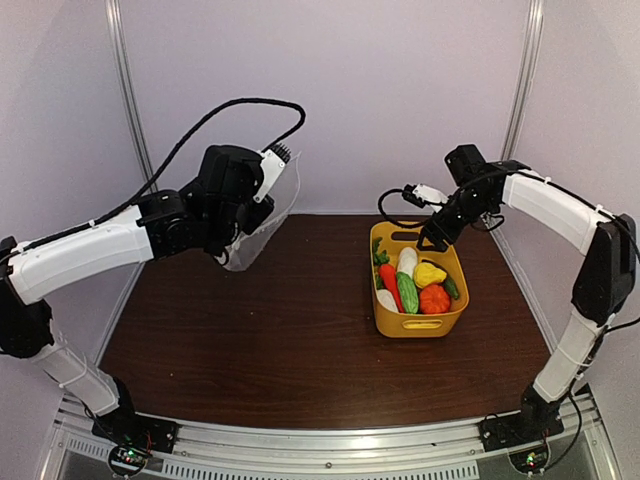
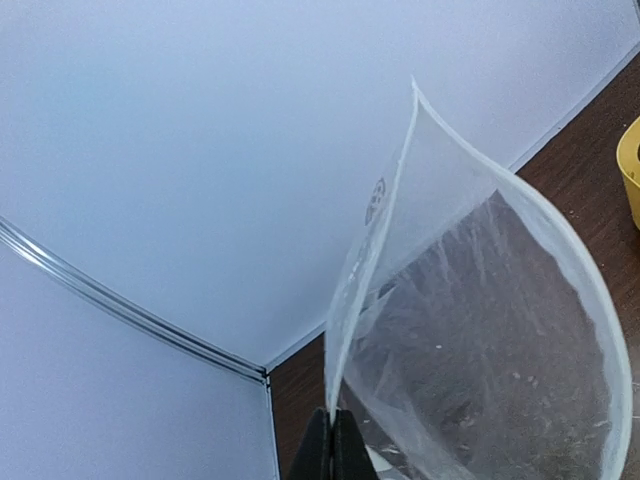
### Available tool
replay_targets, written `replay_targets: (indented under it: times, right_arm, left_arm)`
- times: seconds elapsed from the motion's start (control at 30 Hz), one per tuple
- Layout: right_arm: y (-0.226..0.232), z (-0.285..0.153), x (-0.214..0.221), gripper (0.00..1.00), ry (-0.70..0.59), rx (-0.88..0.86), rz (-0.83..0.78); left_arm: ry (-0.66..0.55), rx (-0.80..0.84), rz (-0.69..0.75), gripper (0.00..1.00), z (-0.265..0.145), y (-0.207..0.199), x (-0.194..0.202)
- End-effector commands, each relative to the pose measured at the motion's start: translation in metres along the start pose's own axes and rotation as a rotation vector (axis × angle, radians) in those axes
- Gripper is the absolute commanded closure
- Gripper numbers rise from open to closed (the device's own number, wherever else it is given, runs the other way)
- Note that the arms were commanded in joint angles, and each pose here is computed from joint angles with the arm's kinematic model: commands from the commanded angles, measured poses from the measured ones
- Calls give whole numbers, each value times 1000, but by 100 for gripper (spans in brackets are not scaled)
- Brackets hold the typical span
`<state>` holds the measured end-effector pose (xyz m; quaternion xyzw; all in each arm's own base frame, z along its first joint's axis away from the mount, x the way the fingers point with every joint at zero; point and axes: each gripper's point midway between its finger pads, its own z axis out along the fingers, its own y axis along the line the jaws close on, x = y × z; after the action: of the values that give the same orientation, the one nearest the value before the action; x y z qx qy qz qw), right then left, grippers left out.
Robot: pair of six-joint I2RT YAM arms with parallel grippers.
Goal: Place the food in the zip-top bag and seal the zipper
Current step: Pick up the fake fruit from the bin.
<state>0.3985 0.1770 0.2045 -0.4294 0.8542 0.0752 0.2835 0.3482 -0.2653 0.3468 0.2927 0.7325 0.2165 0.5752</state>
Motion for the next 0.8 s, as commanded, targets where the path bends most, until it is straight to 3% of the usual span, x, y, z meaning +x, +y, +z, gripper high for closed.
replay_targets:
  times: [0.0, 0.03, 0.07, 0.13, 0.2, 0.33, 0.53, 0.77]
  right_arm:
    - [-21, 8, 13, 23, 95, 78, -58]
    - [-23, 11, 18, 20, 132, 77, -59]
    - [-29, 12, 20, 4, 150, 96, -57]
    - [-55, 14, 22, 0, 183, 235, -6]
    - [-53, 16, 22, 0, 186, 207, -56]
    - [-44, 18, 21, 5, 202, 146, -149]
    - [-28, 37, 46, 23, 361, 25, -176]
    - [-24, 56, 70, 25, 460, -13, -140]
  left_arm:
    - [-4, 155, 4, 100, 13, -43, 2]
    - [-6, 229, -31, 100, 15, -58, 1]
    - [-6, 310, -76, 100, 18, -73, 1]
    - [-3, 469, -162, 100, 18, -101, 0]
    - [8, 540, -190, 100, 19, -117, 1]
    - [33, 673, -295, 100, 19, -139, 6]
    - [46, 778, -377, 100, 17, -152, 10]
    - [47, 785, -417, 100, 19, -150, 14]
